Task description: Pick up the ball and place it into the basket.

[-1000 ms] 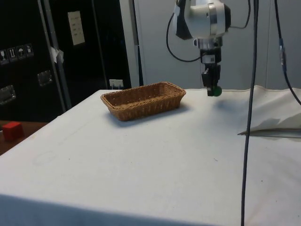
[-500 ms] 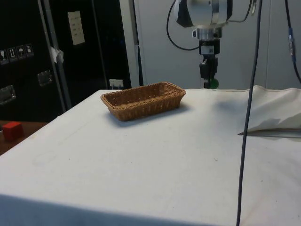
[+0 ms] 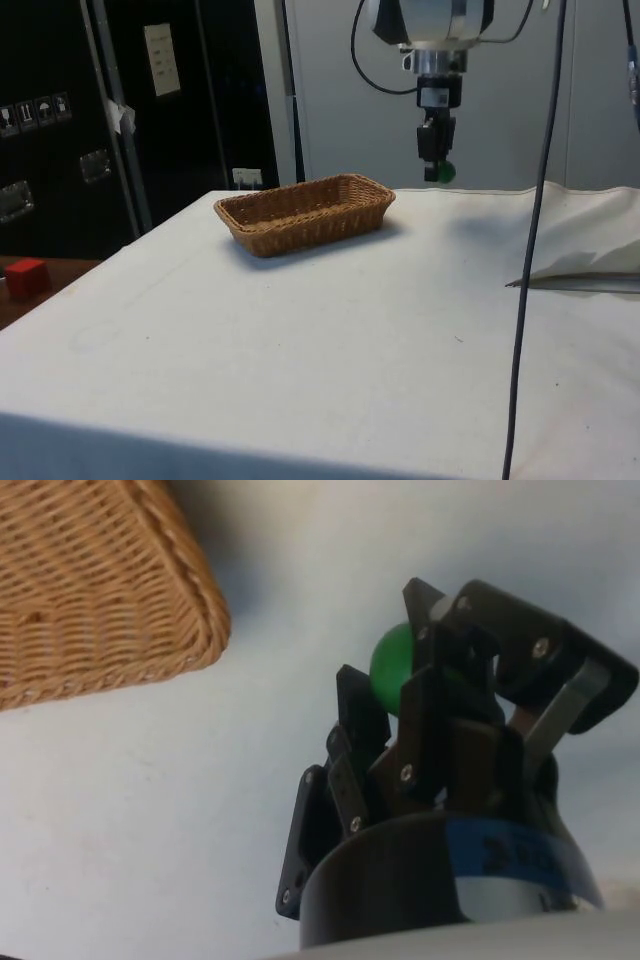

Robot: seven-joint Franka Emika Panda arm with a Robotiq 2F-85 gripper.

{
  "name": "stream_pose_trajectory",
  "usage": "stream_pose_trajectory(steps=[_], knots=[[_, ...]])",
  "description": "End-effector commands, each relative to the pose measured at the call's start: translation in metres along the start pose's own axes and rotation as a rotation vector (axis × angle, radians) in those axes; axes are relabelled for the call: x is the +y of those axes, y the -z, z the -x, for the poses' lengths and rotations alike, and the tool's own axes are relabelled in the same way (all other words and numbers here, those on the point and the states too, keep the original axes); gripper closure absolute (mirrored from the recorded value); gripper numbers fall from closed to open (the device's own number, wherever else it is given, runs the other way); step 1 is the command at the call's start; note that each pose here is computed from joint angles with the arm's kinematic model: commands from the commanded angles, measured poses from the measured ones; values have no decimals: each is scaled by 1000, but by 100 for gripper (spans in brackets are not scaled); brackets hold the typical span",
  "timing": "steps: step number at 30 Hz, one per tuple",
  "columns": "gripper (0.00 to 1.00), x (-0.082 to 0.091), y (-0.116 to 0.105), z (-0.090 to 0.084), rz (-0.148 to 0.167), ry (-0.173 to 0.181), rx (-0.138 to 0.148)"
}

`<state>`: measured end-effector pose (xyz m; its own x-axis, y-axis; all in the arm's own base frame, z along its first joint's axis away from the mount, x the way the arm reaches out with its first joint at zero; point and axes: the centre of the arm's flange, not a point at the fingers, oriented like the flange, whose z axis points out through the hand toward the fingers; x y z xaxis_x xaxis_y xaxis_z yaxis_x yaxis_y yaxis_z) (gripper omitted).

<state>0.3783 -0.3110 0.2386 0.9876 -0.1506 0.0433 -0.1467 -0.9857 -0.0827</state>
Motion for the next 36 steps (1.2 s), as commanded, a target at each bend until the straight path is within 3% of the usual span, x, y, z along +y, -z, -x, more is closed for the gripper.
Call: stream_pose_trajectory(steps=[1,5,11,12,13,21,22,23,31,32,33,36], knots=[[100,-3,7,-3,8,2,-3],[100,-8,2,-6,-8,13,6],[100,-23,12,-17,-14,38,11],[100,-23,4,-15,-24,41,18],[100,-26,13,-20,-18,46,14],[100,-41,18,-33,-35,80,30],[100,-41,8,-29,-41,80,38],[100,-43,19,-34,-37,83,32],[100,-59,23,-48,-56,110,52],[100,-60,14,-45,-61,112,61],[100,-60,24,-50,-58,113,55],[100,-67,26,-56,-67,124,61]])
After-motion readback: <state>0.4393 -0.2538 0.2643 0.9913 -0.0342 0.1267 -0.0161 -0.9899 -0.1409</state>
